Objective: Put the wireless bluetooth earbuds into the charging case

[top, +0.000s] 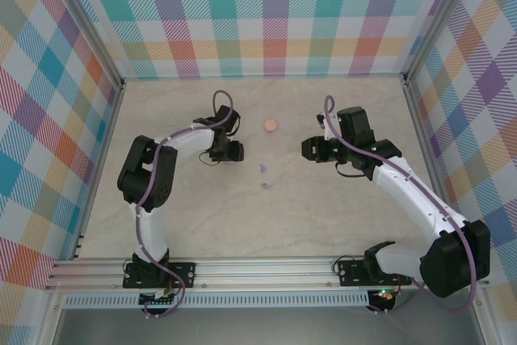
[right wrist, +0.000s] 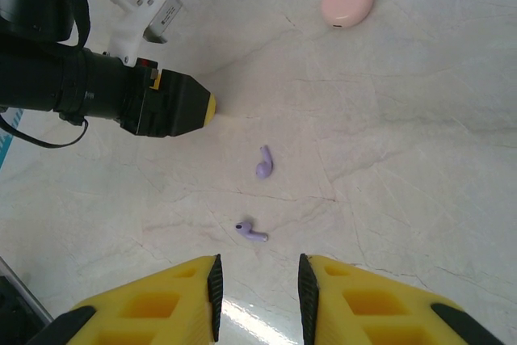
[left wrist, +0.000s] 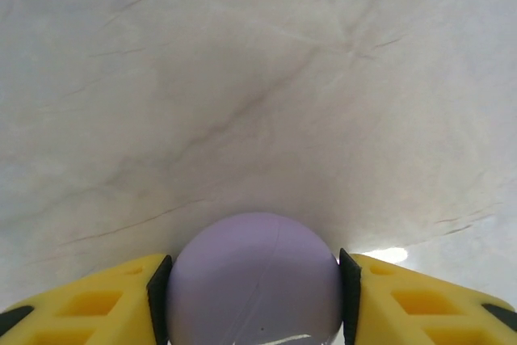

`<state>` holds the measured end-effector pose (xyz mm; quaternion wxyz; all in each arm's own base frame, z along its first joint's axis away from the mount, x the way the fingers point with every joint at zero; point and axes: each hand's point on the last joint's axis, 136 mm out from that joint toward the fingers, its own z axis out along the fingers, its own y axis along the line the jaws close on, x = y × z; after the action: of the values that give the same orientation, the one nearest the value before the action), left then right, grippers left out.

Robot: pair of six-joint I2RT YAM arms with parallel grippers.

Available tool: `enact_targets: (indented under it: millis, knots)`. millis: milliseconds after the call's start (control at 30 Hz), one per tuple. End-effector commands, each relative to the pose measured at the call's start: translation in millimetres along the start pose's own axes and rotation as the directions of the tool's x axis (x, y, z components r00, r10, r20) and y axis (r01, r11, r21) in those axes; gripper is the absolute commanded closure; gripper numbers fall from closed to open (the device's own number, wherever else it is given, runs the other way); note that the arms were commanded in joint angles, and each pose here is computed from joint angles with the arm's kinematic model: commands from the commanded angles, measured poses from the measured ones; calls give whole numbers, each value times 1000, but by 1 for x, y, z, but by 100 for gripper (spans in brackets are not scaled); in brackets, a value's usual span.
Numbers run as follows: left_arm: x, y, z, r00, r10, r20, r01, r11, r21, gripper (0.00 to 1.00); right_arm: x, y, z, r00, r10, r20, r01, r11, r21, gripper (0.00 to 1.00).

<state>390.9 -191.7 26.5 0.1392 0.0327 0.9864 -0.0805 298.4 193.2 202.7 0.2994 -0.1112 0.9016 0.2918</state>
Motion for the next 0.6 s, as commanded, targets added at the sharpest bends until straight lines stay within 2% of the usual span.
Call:
enact_targets:
  millis: [0,300,567]
  knots:
    - [-6,-30,5,997,81,-7,-80,992,97,49,-5,-5,-1,1000,7,9,-7,999,38,66]
    - [-18,-75,16,975,221,-18,-215,962,169,50,5,-23,14,998,50,-41,-46,993,104,66]
    - [-20,-108,24,952,303,-45,-287,933,216,51,15,-38,30,990,109,-89,-97,987,132,65]
